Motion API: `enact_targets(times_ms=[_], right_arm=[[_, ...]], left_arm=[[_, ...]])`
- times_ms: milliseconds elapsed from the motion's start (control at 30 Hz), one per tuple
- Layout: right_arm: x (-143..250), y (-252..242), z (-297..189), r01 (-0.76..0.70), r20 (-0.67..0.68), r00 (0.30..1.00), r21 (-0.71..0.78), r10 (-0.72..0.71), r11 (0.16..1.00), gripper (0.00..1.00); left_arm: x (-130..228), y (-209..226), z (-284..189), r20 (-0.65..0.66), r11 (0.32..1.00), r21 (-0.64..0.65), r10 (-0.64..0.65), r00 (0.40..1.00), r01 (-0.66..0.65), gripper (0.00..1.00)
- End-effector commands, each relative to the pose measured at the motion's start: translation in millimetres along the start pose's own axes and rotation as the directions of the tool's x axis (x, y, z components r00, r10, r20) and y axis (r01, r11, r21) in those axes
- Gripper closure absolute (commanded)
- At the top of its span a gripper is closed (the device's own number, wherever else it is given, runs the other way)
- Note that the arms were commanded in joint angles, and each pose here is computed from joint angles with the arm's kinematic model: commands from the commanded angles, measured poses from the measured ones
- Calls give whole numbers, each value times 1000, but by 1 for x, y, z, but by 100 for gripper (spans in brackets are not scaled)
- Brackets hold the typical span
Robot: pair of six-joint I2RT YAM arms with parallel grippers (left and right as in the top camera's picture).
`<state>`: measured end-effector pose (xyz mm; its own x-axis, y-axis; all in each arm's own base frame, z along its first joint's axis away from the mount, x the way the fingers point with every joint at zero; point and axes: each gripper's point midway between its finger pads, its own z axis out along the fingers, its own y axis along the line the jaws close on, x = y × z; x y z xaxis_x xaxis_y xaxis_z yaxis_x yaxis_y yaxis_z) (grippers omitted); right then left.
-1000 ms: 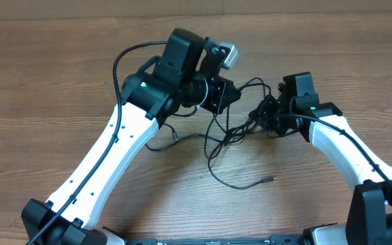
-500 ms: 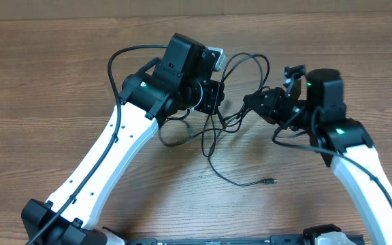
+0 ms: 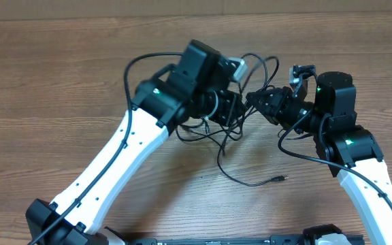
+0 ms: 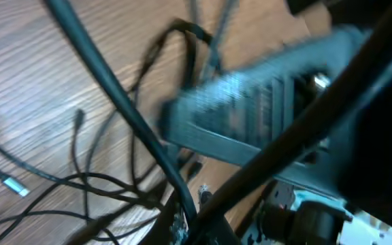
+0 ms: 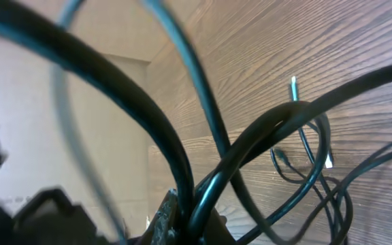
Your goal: Untangle cables
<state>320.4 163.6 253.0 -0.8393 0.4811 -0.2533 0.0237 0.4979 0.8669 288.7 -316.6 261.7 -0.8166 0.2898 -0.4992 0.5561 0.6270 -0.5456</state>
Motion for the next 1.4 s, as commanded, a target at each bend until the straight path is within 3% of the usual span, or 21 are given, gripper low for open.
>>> enact_targets(times_ms=[0,200,467,900,1167,1367], right_arm=[[-5,2,-4,-34,33,999,1,34,999,96],[-3,3,-4,-46,18,999,-9,47,999,96],[9,13,-5,-42,-51,998,-60,39,997,96],[27,31,-8,-35,-163,987,-156,9,987,96],[42,73,-24,59,-248,955,-379,-162,924,96],[45,75,-25,58,-258,951,-391,-170,919,96]], left_arm=[[2,-14,1,-4,997,32,67,998,-67,96],[-2,-4,1,10,998,-27,65,998,-65,96],[-8,33,-4,45,971,-236,57,997,-45,96],[-15,43,-8,79,955,-295,50,996,-24,96],[-20,76,-16,104,884,-468,56,993,-1,96],[-23,105,-21,114,849,-527,18,993,45,96]])
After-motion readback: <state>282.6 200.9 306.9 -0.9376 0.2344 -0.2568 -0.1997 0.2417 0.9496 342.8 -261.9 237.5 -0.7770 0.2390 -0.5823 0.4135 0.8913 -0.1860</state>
